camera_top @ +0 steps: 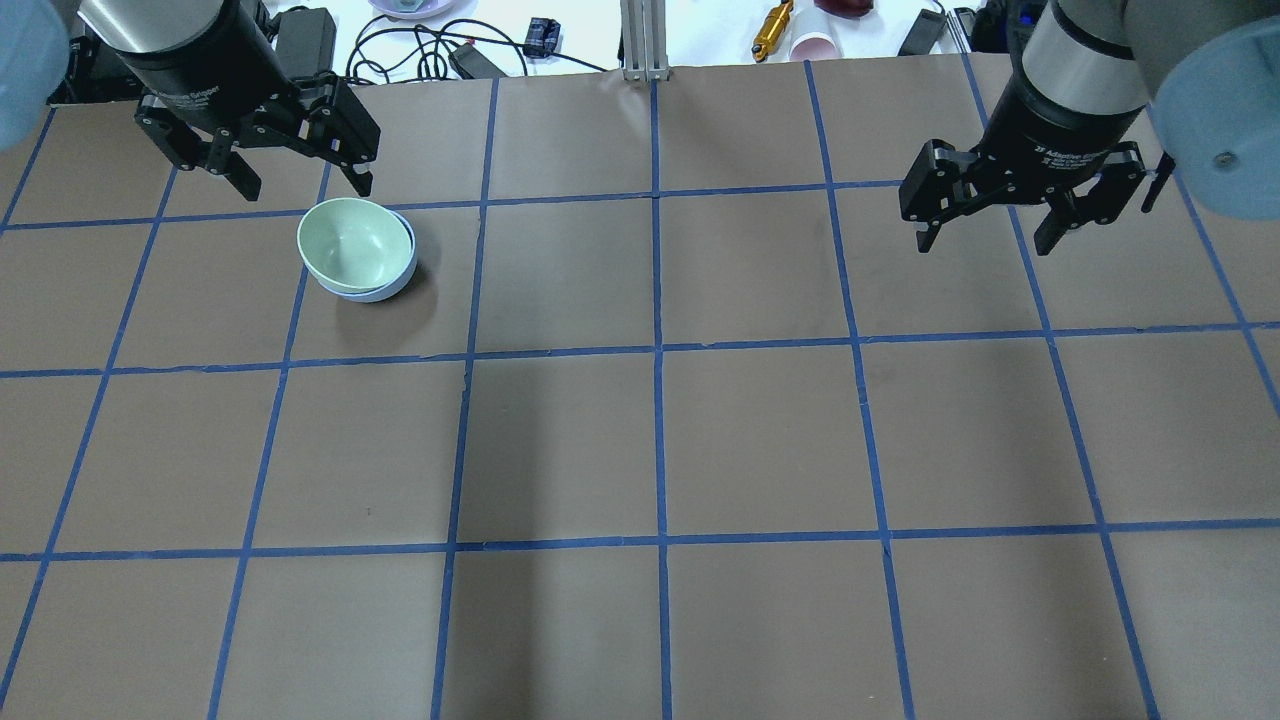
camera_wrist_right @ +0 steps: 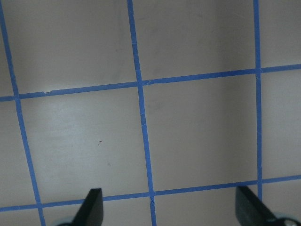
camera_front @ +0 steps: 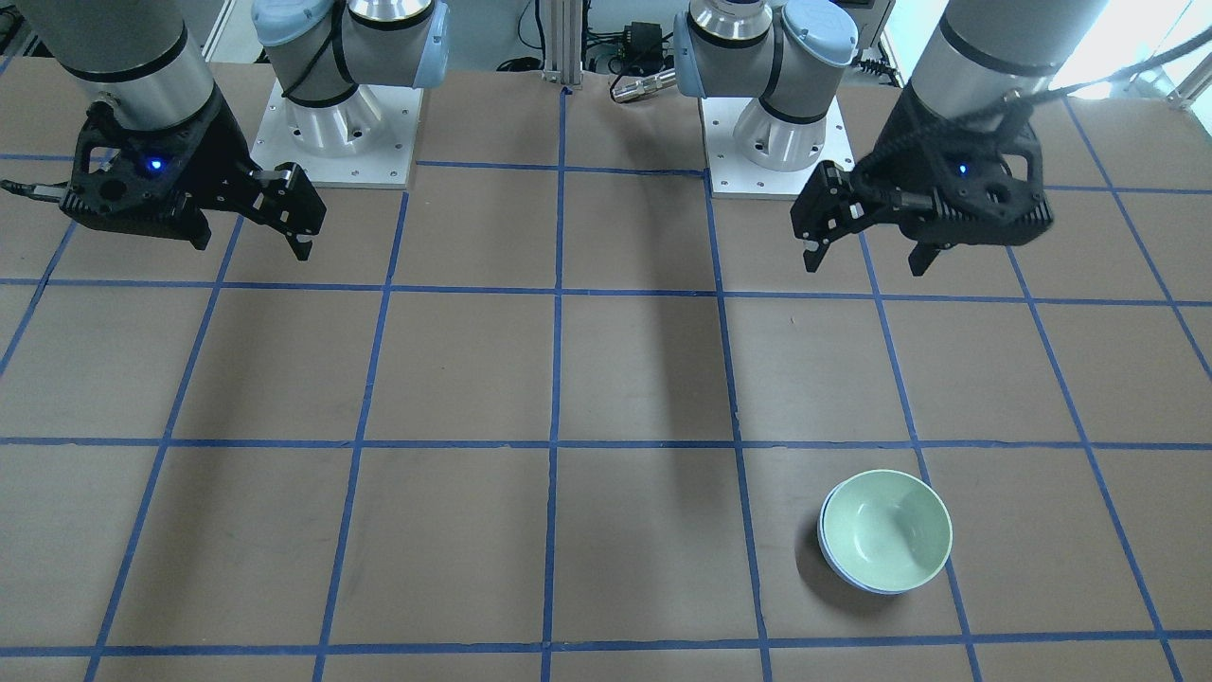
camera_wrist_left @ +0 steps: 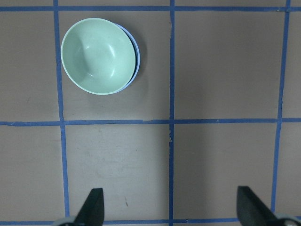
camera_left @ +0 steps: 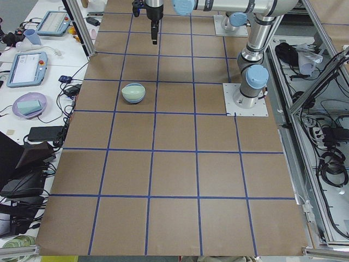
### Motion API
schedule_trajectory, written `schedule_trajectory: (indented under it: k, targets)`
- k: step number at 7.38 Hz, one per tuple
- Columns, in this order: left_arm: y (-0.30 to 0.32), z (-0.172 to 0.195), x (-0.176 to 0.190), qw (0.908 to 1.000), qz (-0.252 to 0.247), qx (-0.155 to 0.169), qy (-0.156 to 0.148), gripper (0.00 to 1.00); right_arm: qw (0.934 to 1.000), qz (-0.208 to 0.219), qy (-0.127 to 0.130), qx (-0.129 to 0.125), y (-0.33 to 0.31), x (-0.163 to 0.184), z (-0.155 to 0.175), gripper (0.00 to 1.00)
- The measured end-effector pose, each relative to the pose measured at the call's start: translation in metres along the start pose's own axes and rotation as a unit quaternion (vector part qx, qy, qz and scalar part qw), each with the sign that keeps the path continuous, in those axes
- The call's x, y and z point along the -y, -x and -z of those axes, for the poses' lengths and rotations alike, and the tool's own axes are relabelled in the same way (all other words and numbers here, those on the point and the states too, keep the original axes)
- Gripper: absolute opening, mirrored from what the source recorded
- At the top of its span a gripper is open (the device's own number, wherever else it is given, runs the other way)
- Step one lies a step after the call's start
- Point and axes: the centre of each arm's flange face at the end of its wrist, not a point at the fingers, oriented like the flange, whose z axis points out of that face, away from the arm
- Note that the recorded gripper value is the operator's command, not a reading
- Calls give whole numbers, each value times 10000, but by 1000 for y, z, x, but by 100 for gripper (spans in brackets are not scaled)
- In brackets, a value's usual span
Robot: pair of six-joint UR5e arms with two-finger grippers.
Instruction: Stack green bowl on blue bowl
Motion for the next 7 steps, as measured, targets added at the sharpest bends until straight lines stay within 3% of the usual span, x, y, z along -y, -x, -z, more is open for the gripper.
schedule_trajectory:
  k: [7]
  targets:
    - [-14, 7, -35, 9998, -173, -48, -8, 100, 10000, 0, 0, 2, 0, 0, 0, 100]
